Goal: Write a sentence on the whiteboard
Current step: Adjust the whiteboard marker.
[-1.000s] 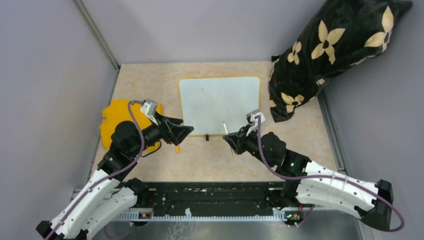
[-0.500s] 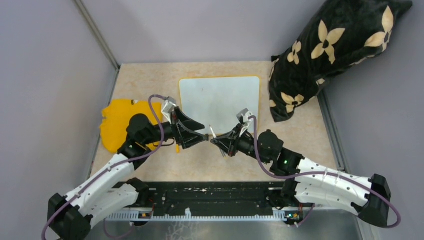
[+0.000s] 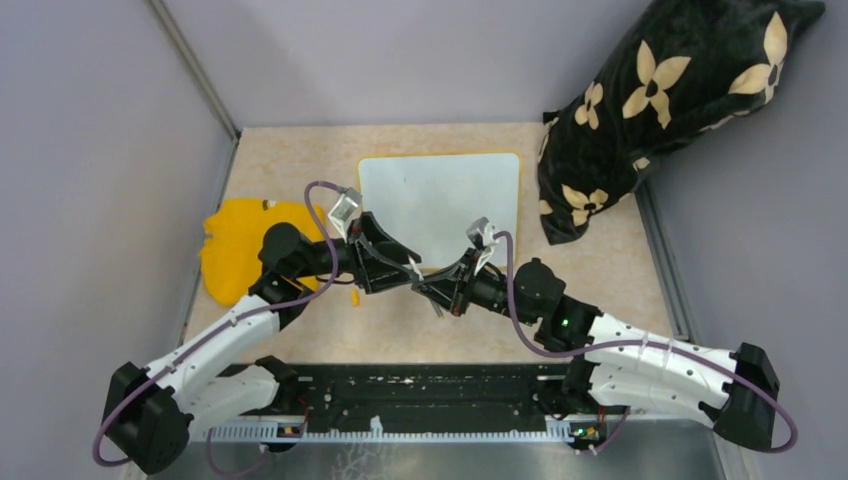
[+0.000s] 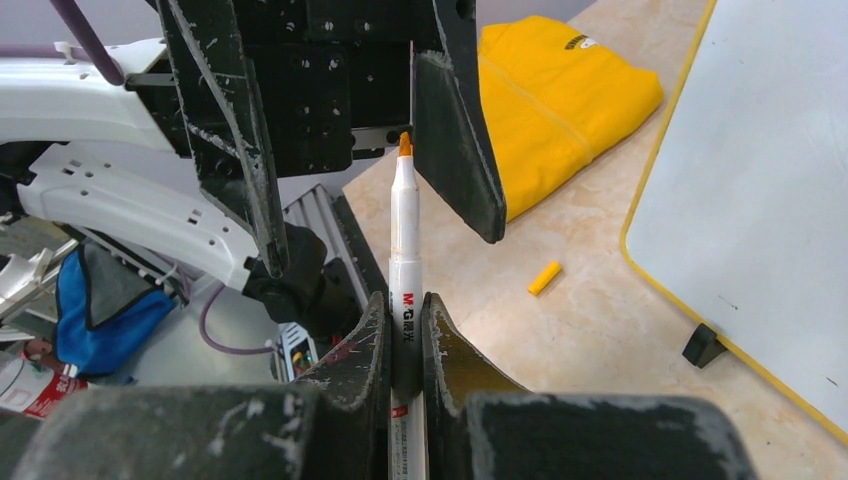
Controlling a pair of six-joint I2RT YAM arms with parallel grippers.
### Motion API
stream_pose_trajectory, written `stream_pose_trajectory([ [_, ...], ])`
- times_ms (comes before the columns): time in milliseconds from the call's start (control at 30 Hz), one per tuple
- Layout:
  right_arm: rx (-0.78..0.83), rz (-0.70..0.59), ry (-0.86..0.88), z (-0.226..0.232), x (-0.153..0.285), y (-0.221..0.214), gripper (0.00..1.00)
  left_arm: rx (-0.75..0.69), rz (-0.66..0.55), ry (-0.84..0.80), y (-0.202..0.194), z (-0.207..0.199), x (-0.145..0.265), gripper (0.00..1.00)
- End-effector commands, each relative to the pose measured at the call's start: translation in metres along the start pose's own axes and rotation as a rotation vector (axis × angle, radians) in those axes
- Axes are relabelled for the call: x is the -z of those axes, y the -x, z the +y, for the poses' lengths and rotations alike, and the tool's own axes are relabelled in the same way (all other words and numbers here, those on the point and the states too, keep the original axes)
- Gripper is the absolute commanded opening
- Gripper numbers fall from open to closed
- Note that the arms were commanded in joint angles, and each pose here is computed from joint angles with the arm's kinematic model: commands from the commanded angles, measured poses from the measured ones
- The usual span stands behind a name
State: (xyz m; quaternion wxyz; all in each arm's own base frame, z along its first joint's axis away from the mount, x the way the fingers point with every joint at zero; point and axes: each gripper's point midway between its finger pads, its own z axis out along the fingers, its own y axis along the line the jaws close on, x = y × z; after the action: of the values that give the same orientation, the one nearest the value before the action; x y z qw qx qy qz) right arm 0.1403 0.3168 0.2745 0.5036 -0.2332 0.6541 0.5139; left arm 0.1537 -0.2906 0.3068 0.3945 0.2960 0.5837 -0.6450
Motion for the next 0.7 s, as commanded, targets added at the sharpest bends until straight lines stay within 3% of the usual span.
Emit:
stream_pose_trajectory([
  [0, 0.01, -0.102, 0.096, 0.027, 0.0, 0.04, 0.0, -0.029, -0.044, -0.076, 0.017, -0.018, -0.003, 0.62],
  [133, 0.014, -0.113, 0.094, 0.027, 0.0, 0.042, 0.0, -0.008, -0.034, -0.081, 0.016, -0.018, -0.004, 0.53],
  [467, 0.013, -0.123, 0.064, 0.021, 0.002, 0.043, 0.0, 0.024, -0.015, -0.079, 0.01, -0.014, -0.005, 0.5],
  [667, 0.01, -0.123, 0.061, 0.021, 0.001, 0.043, 0.0, 0.05, -0.003, -0.073, 0.006, -0.011, -0.005, 0.37],
])
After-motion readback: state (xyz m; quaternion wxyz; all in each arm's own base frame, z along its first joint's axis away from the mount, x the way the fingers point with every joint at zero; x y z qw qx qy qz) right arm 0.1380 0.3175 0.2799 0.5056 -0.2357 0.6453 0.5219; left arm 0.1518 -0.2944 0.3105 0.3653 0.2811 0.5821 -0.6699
